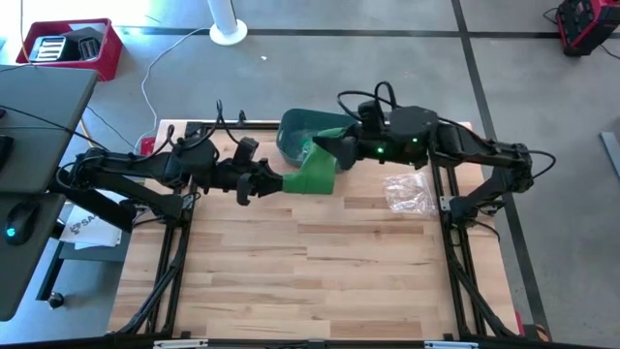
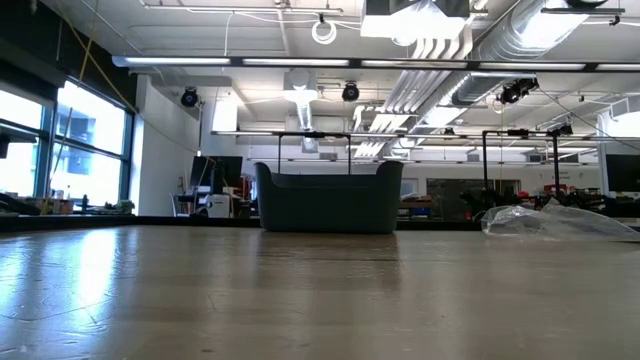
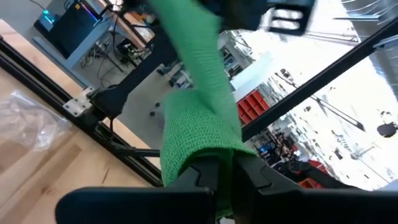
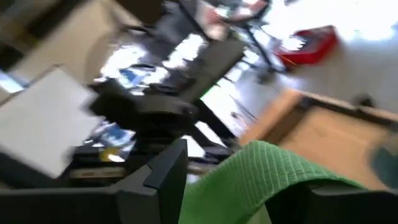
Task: Roll bandage
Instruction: Roll the green bandage
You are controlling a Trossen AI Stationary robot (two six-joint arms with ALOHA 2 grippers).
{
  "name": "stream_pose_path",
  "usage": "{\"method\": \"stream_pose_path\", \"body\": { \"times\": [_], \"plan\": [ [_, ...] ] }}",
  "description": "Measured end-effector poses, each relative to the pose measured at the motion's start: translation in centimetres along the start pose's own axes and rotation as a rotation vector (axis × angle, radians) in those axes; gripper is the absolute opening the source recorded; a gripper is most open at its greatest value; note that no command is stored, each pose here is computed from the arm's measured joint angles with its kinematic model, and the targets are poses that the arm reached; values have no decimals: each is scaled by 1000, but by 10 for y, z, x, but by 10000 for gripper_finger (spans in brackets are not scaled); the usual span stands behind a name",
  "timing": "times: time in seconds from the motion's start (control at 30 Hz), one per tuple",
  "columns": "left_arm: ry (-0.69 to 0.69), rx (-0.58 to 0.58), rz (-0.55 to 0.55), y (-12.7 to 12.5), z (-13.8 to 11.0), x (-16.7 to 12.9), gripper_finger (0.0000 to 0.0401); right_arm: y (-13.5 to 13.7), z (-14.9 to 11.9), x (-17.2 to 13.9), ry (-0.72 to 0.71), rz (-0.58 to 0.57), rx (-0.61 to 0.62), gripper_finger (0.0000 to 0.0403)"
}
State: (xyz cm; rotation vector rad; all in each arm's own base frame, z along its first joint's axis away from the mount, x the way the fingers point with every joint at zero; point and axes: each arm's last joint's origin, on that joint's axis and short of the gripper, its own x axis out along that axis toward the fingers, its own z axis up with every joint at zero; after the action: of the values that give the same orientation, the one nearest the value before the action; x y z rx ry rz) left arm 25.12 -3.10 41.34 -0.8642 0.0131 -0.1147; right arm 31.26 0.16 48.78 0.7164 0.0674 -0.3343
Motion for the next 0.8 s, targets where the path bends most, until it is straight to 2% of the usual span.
{"method": "stream_pose_path", "body": {
  "times": [0.13, 0.23, 0.3, 0.37, 0.47, 0.5, 0.57, 0.7, 0.8],
  "plan": [
    [-12, 36, 41, 4, -3, 5, 8, 16, 6, -3, -21, 209, -77, 172],
    [-42, 136, 105, 10, -5, 13, 8, 21, 8, -4, 2, 336, -93, 172],
    [-51, 182, 134, 14, -8, 19, 8, 21, 9, -4, -32, 293, -86, 172],
    [-64, 186, 125, 16, -9, 26, 8, 20, 7, -4, -90, 189, -66, 172],
    [-84, 182, 28, 11, -10, 33, 8, 15, 1, -5, -152, -1, 9, 171],
    [-92, 178, 2, 9, -10, 35, 8, 13, -1, -5, -149, -35, 9, 171],
    [-103, 151, -18, 6, -11, 36, 8, 12, -4, -5, -114, -33, -7, 171],
    [-112, 137, 16, 8, -12, 36, 8, 19, -1, -10, 16, 184, -54, 171],
    [-123, 160, 29, 9, -11, 36, 8, 24, 2, -14, 54, 310, -54, 171]
  ]
}}
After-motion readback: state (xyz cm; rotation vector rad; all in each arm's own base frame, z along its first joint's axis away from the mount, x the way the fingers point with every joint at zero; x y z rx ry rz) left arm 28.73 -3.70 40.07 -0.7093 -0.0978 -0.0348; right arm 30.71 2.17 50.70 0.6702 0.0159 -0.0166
